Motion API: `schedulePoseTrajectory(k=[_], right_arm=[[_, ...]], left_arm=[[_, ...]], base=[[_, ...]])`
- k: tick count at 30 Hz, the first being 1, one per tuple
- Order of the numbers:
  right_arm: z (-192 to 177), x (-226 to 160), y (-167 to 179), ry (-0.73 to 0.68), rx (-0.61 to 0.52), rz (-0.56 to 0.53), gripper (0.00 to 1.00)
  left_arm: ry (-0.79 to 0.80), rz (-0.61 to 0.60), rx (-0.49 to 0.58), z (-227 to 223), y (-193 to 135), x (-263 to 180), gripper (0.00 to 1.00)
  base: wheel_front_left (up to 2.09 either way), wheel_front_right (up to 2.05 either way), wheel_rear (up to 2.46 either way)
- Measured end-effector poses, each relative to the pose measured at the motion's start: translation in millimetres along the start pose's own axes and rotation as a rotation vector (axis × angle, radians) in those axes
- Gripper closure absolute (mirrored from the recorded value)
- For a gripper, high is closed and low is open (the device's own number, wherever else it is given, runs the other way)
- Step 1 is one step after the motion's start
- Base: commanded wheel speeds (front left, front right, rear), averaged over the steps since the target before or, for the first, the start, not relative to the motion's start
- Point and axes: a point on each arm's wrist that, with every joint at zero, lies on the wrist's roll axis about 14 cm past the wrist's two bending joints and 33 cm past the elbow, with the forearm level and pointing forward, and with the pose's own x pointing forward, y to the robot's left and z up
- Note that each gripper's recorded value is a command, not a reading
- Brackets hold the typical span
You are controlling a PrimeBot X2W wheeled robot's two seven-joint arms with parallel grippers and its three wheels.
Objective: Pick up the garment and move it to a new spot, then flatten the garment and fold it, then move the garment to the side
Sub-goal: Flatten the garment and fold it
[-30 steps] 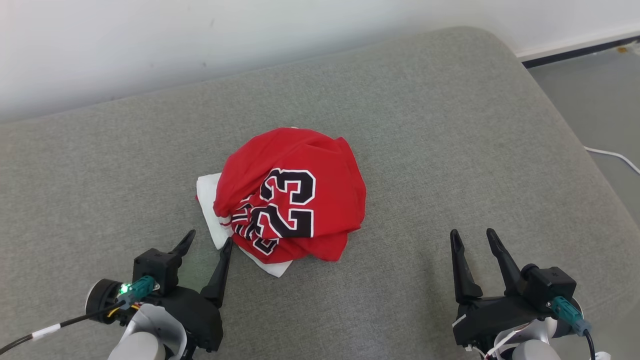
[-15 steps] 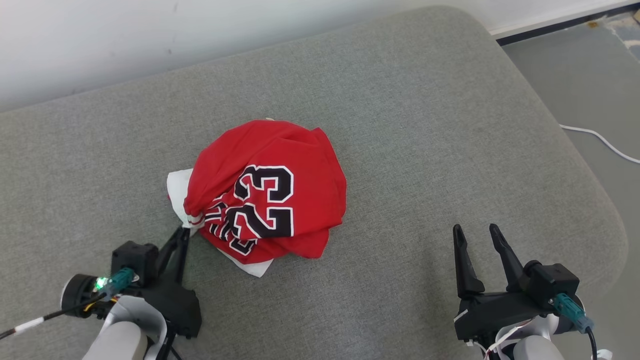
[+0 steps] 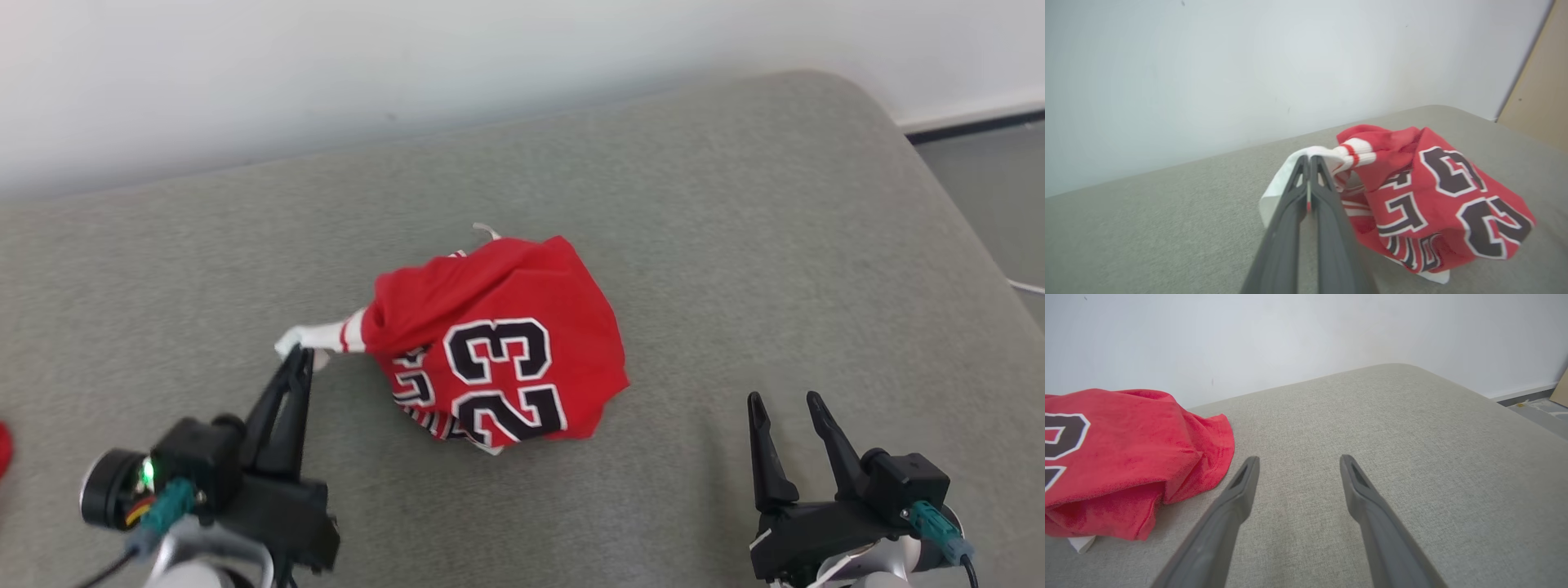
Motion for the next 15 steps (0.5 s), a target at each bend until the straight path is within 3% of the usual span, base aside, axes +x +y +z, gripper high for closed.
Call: schedulePoseTrajectory(k=[9,15], right_arm=[[0,15,34,-0.003,0.014,0.097,0.00],[6,21,46,-0.018,0.013,0.131,0.00]], left_arm=[[0.076,0.096,-0.019,2,5,-73,1.00],[-0.013,0.081,0.033,36,12,-63,1.00]], base=[[0.00,0.00,0.00],[0.00,0.00,0.00]])
